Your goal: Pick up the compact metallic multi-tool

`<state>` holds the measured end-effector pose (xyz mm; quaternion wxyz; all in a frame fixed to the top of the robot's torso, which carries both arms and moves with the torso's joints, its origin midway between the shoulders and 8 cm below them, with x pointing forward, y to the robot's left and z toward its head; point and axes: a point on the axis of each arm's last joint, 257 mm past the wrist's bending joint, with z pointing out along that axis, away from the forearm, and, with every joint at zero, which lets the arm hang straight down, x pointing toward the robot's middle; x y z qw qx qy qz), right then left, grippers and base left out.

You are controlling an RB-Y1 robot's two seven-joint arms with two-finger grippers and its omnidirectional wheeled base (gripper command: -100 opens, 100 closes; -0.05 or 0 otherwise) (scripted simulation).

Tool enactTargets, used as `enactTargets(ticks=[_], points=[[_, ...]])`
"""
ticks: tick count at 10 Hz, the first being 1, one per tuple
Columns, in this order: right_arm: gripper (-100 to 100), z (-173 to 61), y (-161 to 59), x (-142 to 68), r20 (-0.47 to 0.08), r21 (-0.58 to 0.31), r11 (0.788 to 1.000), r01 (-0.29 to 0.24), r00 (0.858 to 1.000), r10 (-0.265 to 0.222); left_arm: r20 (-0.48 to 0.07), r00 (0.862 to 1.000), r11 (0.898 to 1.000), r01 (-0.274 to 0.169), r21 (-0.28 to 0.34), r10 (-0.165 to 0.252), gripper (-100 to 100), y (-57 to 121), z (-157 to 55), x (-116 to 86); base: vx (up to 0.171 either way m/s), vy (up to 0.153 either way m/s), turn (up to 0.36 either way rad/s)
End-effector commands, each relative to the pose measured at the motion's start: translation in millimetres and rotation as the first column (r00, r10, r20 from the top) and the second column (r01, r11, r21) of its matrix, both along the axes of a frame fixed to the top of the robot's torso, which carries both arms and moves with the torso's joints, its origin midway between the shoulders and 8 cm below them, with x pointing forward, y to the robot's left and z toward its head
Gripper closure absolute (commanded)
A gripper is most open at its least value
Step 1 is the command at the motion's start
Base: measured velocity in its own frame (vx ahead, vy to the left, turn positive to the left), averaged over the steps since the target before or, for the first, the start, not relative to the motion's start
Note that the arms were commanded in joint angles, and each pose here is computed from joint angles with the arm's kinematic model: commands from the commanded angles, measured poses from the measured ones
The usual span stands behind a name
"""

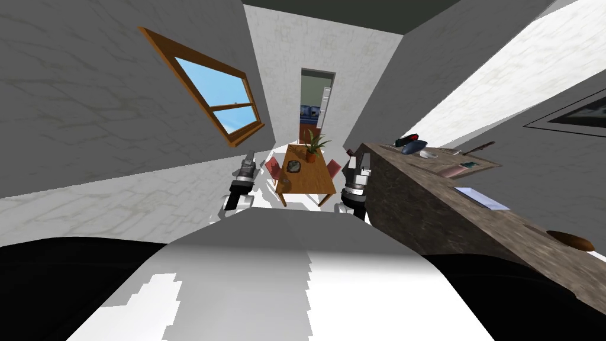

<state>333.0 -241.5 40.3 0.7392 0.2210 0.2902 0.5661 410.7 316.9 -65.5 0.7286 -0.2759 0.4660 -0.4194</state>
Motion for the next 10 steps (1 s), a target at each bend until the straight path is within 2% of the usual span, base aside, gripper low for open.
enactTargets(ticks=[1, 4, 5, 6, 7, 8, 9, 10], points=[[0, 0, 0, 0, 0.000, 0.000, 1.000, 0.000, 1.000, 0.000, -0.058, 0.998, 0.999, -0.033, 0.010, 0.033, -100, 15.7, -18, 14, -0.031, -0.026, -0.250], [0, 0, 0, 0, 0.000, 0.000, 1.000, 0.000, 1.000, 0.000, -0.114, 0.991, 0.998, -0.062, 0.015, 0.063, -100, 31.5, -39, 24, -0.016, -0.022, -0.100], [0, 0, 0, 0, 0.000, 0.000, 1.000, 0.000, 1.000, 0.000, -0.152, 0.984, 0.996, -0.088, 0.020, 0.090, -100, 45.3, -50, 31, -0.015, -0.023, -0.141], [0, 0, 0, 0, 0.000, 0.000, 1.000, 0.000, 1.000, 0.000, -0.159, 0.983, 0.996, -0.090, 0.019, 0.092, -100, 46.5, -54, 31, -0.013, -0.017, -0.091], [0, 0, 0, 0, 0.000, 0.000, 1.000, 0.000, 1.000, 0.000, -0.205, 0.971, 0.992, -0.120, 0.023, 0.122, -100, 62.5, -70, 38, -0.013, -0.027, -0.174], [0, 0, 0, 0, 0.000, 0.000, 1.000, 0.000, 1.000, 0.000, -0.205, 0.971, 0.992, -0.120, 0.023, 0.122, -100, 62.5, -70, 38, -0.013, -0.018, -0.077], [0, 0, 0, 0, 0.000, 0.000, 1.000, 0.000, 1.000, 0.000, -0.252, 0.955, 0.988, -0.153, 0.025, 0.154, -100, 79.2, -86, 45, -0.010, -0.025, -0.163], [0, 0, 0, 0, 0.000, 0.000, 1.000, 0.000, 1.000, 0.000, -0.252, 0.955, 0.988, -0.153, 0.025, 0.154, -100, 79.2, -86, 45, -0.009, -0.020, -0.083]])
